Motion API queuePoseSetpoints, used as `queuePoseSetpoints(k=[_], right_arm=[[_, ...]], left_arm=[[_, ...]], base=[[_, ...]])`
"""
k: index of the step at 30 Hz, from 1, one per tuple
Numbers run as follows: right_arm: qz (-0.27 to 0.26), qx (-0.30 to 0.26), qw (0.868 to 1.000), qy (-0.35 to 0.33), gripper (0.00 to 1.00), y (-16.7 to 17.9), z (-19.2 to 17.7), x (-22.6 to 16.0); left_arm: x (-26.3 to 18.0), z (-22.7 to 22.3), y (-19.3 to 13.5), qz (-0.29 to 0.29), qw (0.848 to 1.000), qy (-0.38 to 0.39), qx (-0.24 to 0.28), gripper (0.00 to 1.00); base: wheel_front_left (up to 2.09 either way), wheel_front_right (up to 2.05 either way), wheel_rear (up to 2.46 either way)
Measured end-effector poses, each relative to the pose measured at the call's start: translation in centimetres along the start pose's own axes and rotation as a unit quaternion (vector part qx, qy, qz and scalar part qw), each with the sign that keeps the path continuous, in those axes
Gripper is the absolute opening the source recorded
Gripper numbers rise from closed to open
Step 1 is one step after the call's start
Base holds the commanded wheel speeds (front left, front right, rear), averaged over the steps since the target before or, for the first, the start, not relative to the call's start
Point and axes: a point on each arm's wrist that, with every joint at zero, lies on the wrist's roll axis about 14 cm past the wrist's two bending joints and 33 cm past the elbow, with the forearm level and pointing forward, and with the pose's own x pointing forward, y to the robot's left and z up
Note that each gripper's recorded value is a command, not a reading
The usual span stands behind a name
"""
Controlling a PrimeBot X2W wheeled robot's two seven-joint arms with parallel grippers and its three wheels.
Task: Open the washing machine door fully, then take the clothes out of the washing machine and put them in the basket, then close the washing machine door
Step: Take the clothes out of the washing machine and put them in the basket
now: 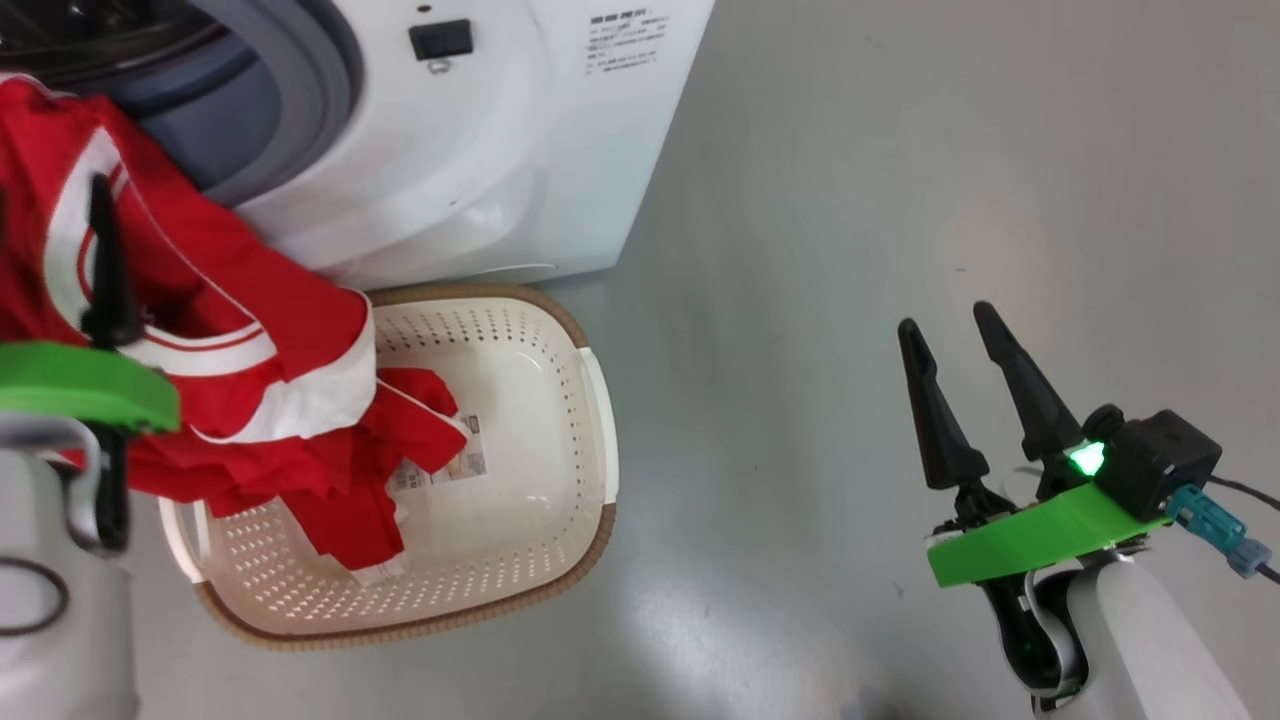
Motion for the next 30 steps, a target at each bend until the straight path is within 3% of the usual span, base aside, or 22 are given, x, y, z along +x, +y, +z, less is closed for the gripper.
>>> queuePoseSetpoints(k=[21,22,24,25,30], right_arm=[[-0.021,0.0,1.0,0.003,1.0,-1.6,-0.1,-0.2],[-0.022,0.0,1.0,0.003,1.0,-1.6,-0.1,-0.3],[-0.022,0.0,1.0,0.002,1.0,-1.6,0.0,-0.3],[-0.022,0.0,1.0,0.002,1.0,-1.6,0.0,-0.3],[-0.019,0.001,1.0,0.002,1.0,-1.4,0.0,-0.2]], left_arm=[[4.8,-2.4,0.0,0.007,0.999,0.047,0.023,0.97],[4.9,-2.4,0.0,0.007,0.999,0.048,0.023,0.75],[4.9,-2.5,-0.1,0.007,0.998,0.05,0.023,0.19],[4.9,-2.5,-0.1,0.007,0.998,0.05,0.023,0.0],[4.8,-2.2,0.0,0.008,0.999,0.047,0.023,0.0]], base=[[0.0,0.0,0.0],[0.0,0.0,0.0],[0.0,0.0,0.0],[0.0,0.0,0.0],[0.0,0.0,0.0]])
